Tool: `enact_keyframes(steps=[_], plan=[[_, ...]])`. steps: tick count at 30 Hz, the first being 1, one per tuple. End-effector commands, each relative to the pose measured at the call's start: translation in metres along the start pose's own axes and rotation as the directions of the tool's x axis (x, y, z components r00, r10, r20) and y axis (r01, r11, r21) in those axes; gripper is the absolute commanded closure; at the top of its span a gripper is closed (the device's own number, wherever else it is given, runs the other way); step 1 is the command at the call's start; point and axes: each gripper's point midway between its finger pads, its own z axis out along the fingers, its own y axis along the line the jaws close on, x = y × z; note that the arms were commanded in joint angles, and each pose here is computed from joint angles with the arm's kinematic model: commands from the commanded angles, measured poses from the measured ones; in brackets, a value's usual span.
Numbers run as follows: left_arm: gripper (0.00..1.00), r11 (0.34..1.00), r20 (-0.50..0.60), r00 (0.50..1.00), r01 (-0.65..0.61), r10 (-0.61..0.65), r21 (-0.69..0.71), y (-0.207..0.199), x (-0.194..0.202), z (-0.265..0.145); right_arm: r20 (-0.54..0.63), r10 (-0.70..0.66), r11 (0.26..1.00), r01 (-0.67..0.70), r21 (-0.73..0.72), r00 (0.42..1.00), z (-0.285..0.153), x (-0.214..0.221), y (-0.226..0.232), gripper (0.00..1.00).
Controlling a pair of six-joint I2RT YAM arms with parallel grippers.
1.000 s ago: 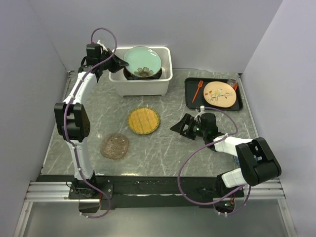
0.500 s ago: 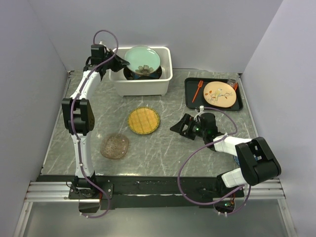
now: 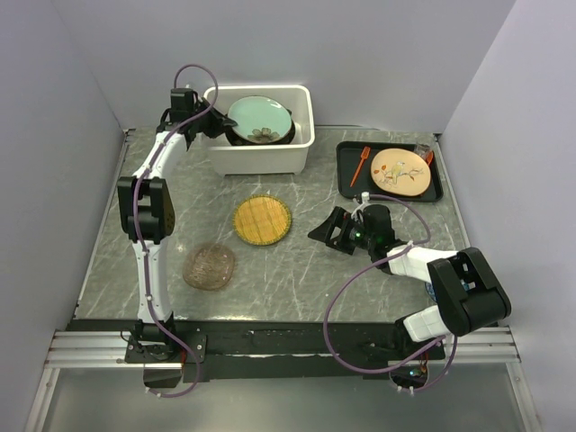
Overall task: Place the plates into the plastic bin on the countertop
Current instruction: Place the plate in the plastic bin.
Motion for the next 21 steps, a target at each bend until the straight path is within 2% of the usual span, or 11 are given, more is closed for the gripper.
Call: enact_keyframes(steps=[1,4,8,10,11,12,14,21], plan=[[0.94,0.975,0.092,0.993,-0.085,0.067,0.205,-0.075,-0.033,-0.024,0.016,-0.027,0.999,0.028,-0.038,1.000,0.004,-0.010,0.015,0.05],[0.84,0.975,0.092,0.993,-0.094,0.077,0.199,-0.074,-0.033,-0.025,0.015,-0.029,0.999,0.030,-0.038,0.999,0.004,-0.010,0.016,0.05],[0.63,0.977,0.100,0.991,-0.112,0.095,0.183,-0.073,-0.034,-0.029,0.021,-0.036,0.999,0.037,-0.036,0.999,0.003,-0.014,0.018,0.05],[0.57,0.976,0.109,0.989,-0.120,0.101,0.183,-0.076,-0.037,-0.033,0.022,-0.037,0.999,0.038,-0.037,0.999,0.003,-0.014,0.019,0.05],[0.43,0.978,0.108,0.989,-0.119,0.101,0.172,-0.073,-0.038,-0.035,0.022,-0.036,0.999,0.037,-0.036,0.999,0.003,-0.014,0.019,0.05],[0.39,0.977,0.120,0.987,-0.125,0.105,0.171,-0.077,-0.041,-0.039,0.020,-0.037,0.999,0.038,-0.037,0.999,0.003,-0.014,0.019,0.05],[0.33,0.977,0.132,0.985,-0.132,0.111,0.166,-0.079,-0.045,-0.045,0.021,-0.035,0.999,0.036,-0.040,0.999,0.003,-0.014,0.020,0.05],[0.26,0.973,0.230,0.965,-0.168,0.129,0.159,-0.102,-0.064,-0.086,0.027,-0.039,0.998,0.040,-0.042,0.999,0.001,-0.015,0.021,0.05]])
